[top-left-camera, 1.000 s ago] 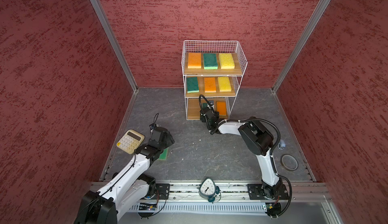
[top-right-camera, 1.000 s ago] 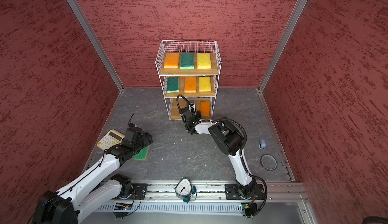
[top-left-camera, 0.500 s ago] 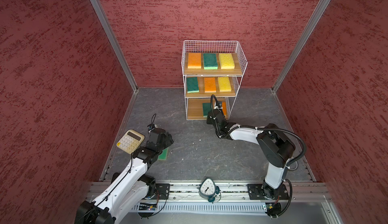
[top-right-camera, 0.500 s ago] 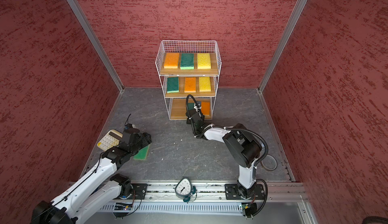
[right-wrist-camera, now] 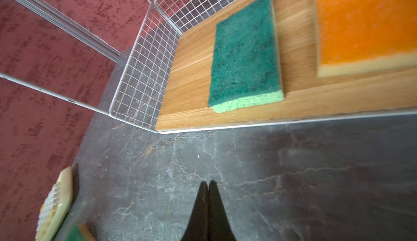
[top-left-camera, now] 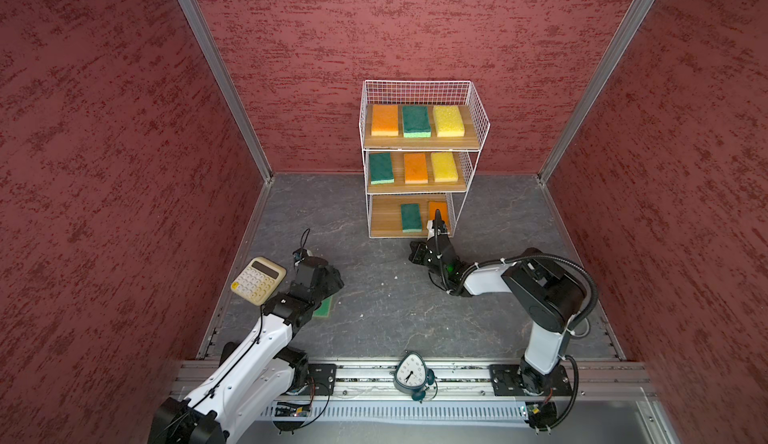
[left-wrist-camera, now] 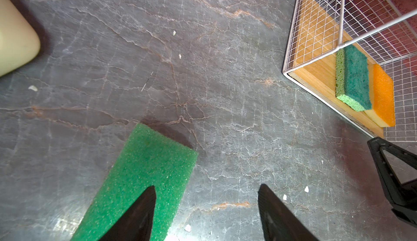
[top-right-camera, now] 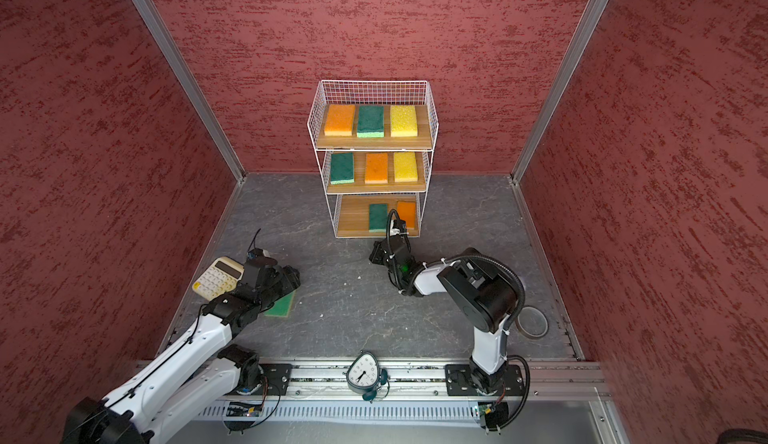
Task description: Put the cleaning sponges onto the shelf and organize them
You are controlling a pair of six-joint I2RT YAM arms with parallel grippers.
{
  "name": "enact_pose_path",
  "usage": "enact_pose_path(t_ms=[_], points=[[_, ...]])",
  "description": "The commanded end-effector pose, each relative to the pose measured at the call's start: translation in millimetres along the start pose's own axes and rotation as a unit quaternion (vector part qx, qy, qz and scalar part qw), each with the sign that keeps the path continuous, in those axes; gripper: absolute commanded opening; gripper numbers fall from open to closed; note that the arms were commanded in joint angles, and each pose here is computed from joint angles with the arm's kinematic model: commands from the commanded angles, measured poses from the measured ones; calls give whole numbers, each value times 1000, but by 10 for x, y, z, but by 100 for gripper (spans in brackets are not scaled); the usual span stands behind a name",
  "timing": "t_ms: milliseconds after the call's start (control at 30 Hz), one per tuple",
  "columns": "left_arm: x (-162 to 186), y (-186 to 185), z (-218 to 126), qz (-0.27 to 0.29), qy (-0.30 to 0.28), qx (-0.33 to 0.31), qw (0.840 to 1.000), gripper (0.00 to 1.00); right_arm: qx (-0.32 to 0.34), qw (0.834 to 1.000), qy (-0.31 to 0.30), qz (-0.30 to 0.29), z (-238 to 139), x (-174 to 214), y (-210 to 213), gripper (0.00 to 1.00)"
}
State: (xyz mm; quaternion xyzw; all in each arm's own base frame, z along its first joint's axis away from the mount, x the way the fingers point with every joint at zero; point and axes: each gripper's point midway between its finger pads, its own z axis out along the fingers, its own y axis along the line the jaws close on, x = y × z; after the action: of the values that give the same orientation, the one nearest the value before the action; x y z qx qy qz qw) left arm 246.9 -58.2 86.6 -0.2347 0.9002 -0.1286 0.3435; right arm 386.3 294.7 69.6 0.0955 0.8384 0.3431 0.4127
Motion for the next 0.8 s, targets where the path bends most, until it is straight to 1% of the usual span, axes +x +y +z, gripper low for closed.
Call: enact_pose_path(t_ms=[0,133,367,500,633,767], points=[[-10,31,13,-8,-6,-2,1000,72,-44,998,-5,40,53,-33,120,0],[5,42,31,-9,-6,-2,1000,72,-36,998,-10,49,135,-23,54,0],[14,47,58,-12,-4,-3,1000,72,-8,997,-36,67,278,-57,-98,0],[32,51,80,-15,-2,-3,1000,72,-3,996,-48,71,372,-79,-126,0],[42,59,104,-16,0,-5,1000,72,8,993,-68,94,385,-105,-257,0],[63,61,141,-18,4,-5,1000,72,14,990,-73,118,427,-94,-403,0]])
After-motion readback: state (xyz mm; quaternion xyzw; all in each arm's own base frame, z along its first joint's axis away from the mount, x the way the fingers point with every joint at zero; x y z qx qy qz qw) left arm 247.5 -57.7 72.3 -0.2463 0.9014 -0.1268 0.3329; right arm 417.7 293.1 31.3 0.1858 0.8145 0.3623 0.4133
